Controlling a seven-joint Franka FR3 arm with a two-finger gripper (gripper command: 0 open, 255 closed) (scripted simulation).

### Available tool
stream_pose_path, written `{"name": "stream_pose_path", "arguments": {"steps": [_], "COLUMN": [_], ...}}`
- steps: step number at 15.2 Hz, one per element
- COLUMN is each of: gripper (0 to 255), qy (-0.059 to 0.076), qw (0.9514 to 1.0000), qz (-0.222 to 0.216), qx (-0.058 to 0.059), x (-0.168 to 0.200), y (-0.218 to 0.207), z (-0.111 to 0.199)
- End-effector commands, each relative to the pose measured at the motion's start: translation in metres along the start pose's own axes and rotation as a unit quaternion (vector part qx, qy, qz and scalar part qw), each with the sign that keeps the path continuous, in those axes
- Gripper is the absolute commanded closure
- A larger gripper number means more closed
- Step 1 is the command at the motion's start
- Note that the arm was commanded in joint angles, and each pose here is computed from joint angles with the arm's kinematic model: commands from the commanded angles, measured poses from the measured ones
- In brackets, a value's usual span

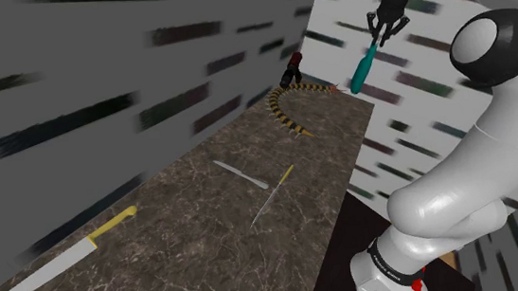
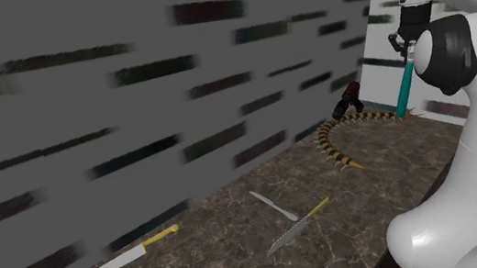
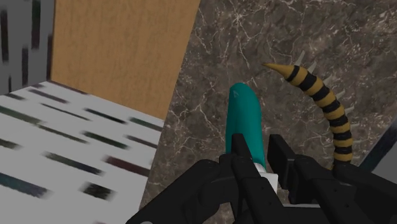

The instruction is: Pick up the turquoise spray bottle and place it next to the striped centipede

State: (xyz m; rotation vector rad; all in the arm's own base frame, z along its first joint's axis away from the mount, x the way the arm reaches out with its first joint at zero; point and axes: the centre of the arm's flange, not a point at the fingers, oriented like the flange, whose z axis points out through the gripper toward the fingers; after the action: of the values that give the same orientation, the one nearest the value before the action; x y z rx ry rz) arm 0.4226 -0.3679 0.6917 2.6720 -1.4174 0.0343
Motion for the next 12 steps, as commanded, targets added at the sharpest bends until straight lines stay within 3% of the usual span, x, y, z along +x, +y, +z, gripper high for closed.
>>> {"name": "stream_pose_path", "arguments": {"steps": [1,12], "gripper": [255,255], "qy": [0.000,0.000], "qw": [1.0000,1.0000], "qz": [0.000,0.000], "qx": [0.000,0.000], "x": [-0.001,-0.006], "y": [-0.001,-0.007], "z": [0.009,0.067]}}
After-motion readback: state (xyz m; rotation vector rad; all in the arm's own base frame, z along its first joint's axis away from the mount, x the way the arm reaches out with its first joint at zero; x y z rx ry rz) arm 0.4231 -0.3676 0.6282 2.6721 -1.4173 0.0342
